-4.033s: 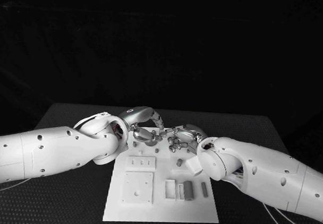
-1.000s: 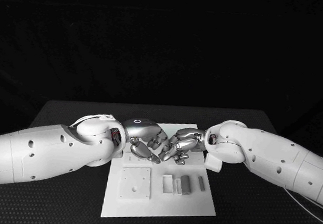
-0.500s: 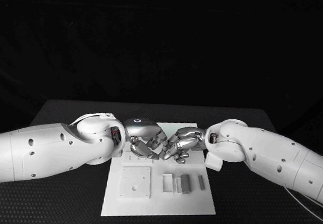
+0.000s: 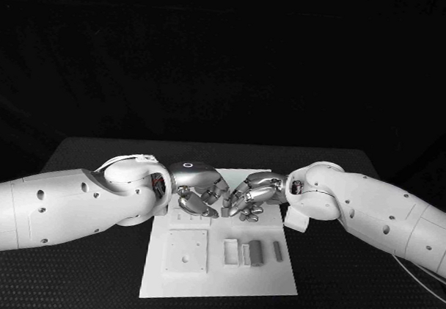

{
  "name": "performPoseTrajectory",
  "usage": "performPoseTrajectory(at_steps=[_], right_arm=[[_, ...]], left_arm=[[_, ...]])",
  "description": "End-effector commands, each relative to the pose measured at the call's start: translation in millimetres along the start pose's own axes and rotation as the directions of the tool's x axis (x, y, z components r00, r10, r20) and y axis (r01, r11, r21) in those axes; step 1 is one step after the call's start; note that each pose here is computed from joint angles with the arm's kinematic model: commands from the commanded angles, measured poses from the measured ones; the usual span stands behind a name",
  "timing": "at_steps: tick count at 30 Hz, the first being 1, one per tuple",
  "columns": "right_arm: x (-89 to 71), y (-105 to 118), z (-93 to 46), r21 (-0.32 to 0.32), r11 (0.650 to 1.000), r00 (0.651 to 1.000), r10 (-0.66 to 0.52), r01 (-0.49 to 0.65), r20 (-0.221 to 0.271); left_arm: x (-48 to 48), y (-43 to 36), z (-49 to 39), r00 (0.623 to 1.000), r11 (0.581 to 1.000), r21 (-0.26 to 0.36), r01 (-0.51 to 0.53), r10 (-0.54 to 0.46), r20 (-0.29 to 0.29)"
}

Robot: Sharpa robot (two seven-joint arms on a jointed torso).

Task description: Assemble the parts on the task board

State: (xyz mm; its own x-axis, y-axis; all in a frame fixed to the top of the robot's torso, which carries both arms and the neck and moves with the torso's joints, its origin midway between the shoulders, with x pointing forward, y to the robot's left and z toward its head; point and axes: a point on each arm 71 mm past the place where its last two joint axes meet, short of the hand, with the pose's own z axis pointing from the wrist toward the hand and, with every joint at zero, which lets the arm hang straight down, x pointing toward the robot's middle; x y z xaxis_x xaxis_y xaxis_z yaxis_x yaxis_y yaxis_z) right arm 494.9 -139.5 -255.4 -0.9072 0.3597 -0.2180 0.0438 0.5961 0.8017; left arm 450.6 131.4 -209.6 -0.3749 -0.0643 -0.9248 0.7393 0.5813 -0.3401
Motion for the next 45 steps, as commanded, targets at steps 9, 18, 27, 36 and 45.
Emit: performPoseTrajectory(at_steps=[9, 18, 27, 36, 45], right_arm=[[-1.7, 5, -0.7, -0.038, 0.999, 0.999, 0.026, -0.025, 0.019], [-2.3, 4, -1.8, -0.035, 0.999, 0.999, 0.026, -0.025, 0.022], [-10.4, 0, -7.6, -0.065, 0.99, 0.988, 0.132, -0.127, 0.078], [-15.6, -1, -14.6, -0.156, 0.947, 0.955, 0.292, -0.281, 0.052], [-11.3, 4, -14.8, -0.215, 0.92, 0.942, 0.337, -0.329, 0.0]], left_arm=[[-2.2, -1.0, 0.9, 0.998, 1.0, 0.0, 0.029, -0.029, 0.052], [-5.2, 2.1, 1.1, 0.995, 0.999, -0.028, 0.024, -0.022, 0.094], [-14.7, 4.6, -4.4, 0.974, 0.999, -0.032, 0.018, -0.01, 0.225], [-23.5, 5.3, -10.9, 0.937, 0.999, 0.008, 0.034, -0.035, 0.347], [-25.2, 2.4, -10.4, 0.922, 0.999, 0.03, 0.017, -0.027, 0.385]])
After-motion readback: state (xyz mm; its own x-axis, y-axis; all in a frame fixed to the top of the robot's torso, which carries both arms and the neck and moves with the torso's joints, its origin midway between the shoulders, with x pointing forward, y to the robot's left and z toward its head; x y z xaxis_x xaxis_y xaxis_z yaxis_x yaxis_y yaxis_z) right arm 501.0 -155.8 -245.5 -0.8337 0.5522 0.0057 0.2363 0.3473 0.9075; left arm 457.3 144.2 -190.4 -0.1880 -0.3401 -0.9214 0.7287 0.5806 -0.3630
